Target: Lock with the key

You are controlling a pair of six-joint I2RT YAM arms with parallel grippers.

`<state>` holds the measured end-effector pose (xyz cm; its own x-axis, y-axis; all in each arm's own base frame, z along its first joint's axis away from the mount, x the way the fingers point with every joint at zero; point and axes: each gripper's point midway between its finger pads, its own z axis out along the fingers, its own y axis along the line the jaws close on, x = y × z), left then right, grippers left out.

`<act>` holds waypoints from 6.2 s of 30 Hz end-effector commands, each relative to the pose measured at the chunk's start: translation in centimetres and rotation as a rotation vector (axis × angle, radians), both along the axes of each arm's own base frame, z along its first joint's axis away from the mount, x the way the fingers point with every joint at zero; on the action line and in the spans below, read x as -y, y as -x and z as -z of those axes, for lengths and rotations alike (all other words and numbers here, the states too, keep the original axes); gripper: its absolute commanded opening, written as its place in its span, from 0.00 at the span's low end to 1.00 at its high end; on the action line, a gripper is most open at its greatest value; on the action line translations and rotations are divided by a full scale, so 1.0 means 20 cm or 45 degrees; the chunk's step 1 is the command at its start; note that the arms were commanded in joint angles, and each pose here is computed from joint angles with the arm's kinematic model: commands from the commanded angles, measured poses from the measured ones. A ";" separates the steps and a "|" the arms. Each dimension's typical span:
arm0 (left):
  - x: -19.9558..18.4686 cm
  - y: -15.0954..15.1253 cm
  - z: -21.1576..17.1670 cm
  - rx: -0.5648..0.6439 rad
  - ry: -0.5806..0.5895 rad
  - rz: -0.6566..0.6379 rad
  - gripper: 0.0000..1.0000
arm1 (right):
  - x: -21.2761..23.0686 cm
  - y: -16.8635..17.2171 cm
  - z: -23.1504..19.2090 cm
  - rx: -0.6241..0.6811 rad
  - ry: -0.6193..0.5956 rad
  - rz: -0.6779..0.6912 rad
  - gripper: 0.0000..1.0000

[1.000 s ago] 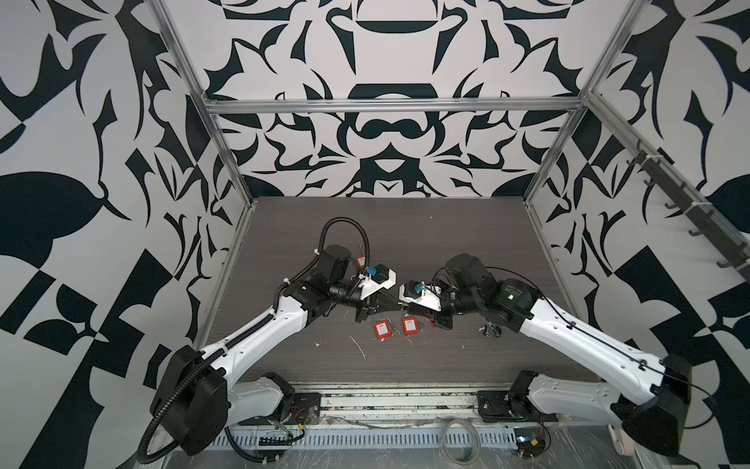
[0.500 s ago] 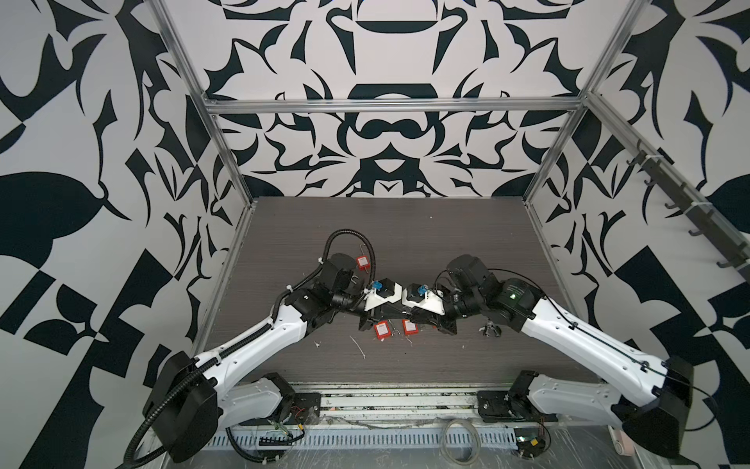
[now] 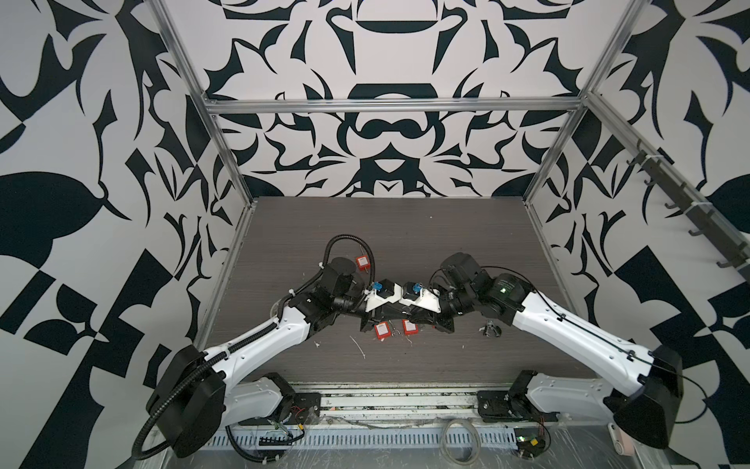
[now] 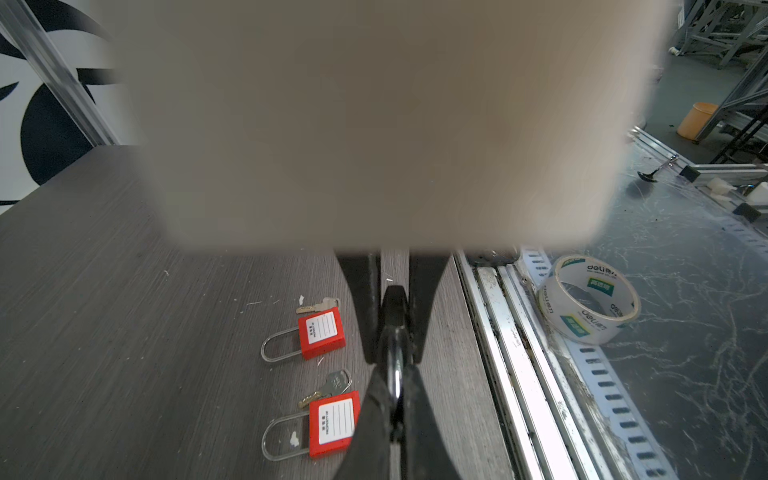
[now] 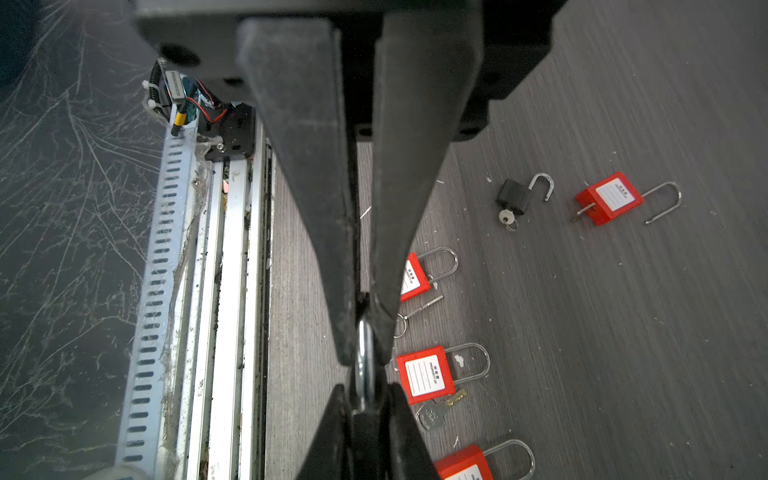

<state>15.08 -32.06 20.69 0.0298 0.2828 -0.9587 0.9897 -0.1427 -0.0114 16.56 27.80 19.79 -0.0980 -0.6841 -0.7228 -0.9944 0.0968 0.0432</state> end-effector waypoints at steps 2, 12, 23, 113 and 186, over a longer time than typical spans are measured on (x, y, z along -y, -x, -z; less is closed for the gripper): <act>0.07 0.11 -0.01 -0.018 0.076 0.161 0.00 | -0.24 -0.20 -0.64 0.354 -0.574 -0.044 0.00; 0.10 0.11 0.07 -0.144 0.044 0.197 0.00 | -0.23 -0.27 -0.69 0.478 -0.645 -0.005 0.00; 0.06 0.02 -0.02 -0.106 0.031 0.117 0.00 | -0.11 -0.24 -0.51 0.407 -0.435 0.074 0.27; -0.38 0.03 0.14 -0.211 -0.656 -0.105 0.00 | 0.18 -0.27 0.11 -0.099 -0.010 0.549 0.00; -0.81 -0.60 -0.07 -0.218 -0.190 -0.938 0.63 | -0.71 -0.13 0.58 -1.214 0.285 1.062 0.00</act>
